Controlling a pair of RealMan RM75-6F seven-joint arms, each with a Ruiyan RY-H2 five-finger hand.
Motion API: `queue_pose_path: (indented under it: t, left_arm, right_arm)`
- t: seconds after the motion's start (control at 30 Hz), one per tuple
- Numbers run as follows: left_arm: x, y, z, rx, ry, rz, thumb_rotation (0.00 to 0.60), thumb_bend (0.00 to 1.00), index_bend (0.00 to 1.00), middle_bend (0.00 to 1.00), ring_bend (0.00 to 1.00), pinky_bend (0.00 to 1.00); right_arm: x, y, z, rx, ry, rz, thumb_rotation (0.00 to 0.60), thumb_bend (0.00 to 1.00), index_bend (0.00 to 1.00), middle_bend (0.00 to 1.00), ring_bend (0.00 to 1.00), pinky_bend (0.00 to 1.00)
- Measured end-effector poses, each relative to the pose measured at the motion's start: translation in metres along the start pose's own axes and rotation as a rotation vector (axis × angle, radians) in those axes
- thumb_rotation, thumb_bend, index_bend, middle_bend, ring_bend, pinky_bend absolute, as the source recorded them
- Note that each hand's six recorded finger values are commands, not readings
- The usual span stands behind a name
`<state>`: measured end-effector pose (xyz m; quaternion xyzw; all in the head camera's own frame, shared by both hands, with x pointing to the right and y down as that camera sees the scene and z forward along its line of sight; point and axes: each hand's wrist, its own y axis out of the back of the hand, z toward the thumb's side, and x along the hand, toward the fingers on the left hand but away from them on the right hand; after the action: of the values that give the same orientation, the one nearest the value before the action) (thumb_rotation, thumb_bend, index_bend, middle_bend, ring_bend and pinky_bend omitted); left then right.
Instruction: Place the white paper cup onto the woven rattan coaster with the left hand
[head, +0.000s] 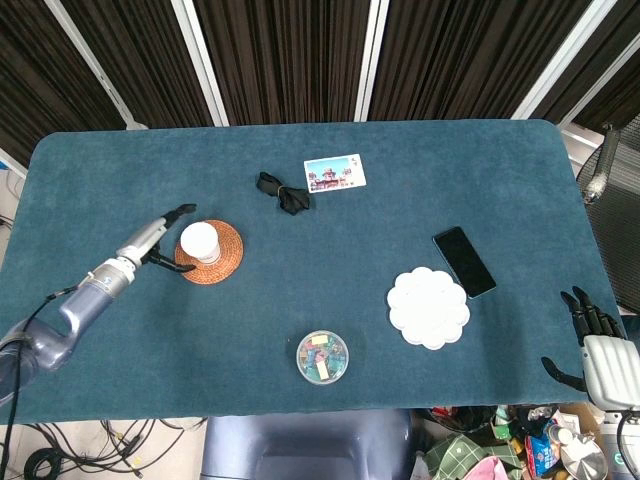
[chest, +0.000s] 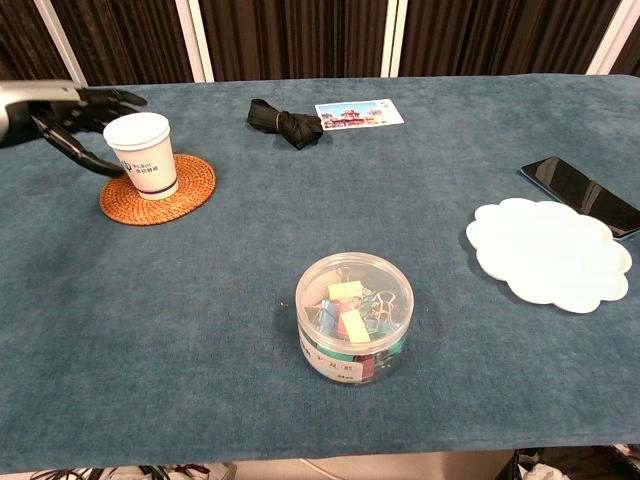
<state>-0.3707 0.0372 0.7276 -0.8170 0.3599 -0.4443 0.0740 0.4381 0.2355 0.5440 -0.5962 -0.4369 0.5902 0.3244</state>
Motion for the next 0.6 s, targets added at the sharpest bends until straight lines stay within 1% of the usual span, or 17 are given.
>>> queue_pose_path:
  t: [0.1, 0.23, 0.37, 0.43, 0.53, 0.6]
  left_arm:
    - [-0.010, 0.015, 0.001, 0.028, 0.000, 0.016, 0.600, 0.03, 0.00, 0.04, 0.00, 0.00]
    - [-0.029, 0.032, 0.000, 0.096, 0.014, 0.006, 0.600, 0.03, 0.00, 0.04, 0.00, 0.00]
    - [-0.060, 0.053, 0.001, 0.209, 0.043, -0.008, 0.600, 0.03, 0.00, 0.06, 0.00, 0.00]
    - [-0.074, 0.059, 0.003, 0.263, 0.053, -0.011, 0.600, 0.04, 0.01, 0.07, 0.00, 0.00]
    - [-0.098, 0.068, 0.006, 0.368, 0.049, 0.010, 0.600, 0.04, 0.02, 0.08, 0.00, 0.00]
    - [-0.115, 0.072, 0.009, 0.445, 0.031, 0.047, 0.600, 0.04, 0.02, 0.08, 0.00, 0.00]
  right_arm:
    - [0.000, -0.001, 0.001, 0.001, 0.002, 0.003, 0.600, 0.12, 0.00, 0.00, 0.13, 0.16]
    - [0.001, -0.001, 0.001, 0.003, 0.006, 0.002, 0.600, 0.12, 0.00, 0.00, 0.13, 0.16]
    - [0.002, -0.001, 0.002, 0.005, 0.006, 0.002, 0.600, 0.12, 0.00, 0.00, 0.12, 0.16]
    - [0.002, -0.002, 0.003, 0.006, 0.007, 0.003, 0.600, 0.12, 0.00, 0.00, 0.13, 0.16]
    - [0.002, -0.001, 0.003, 0.007, 0.007, 0.001, 0.600, 0.12, 0.00, 0.00, 0.12, 0.16]
    - [0.002, -0.001, 0.003, 0.007, 0.006, 0.001, 0.600, 0.12, 0.00, 0.00, 0.13, 0.16]
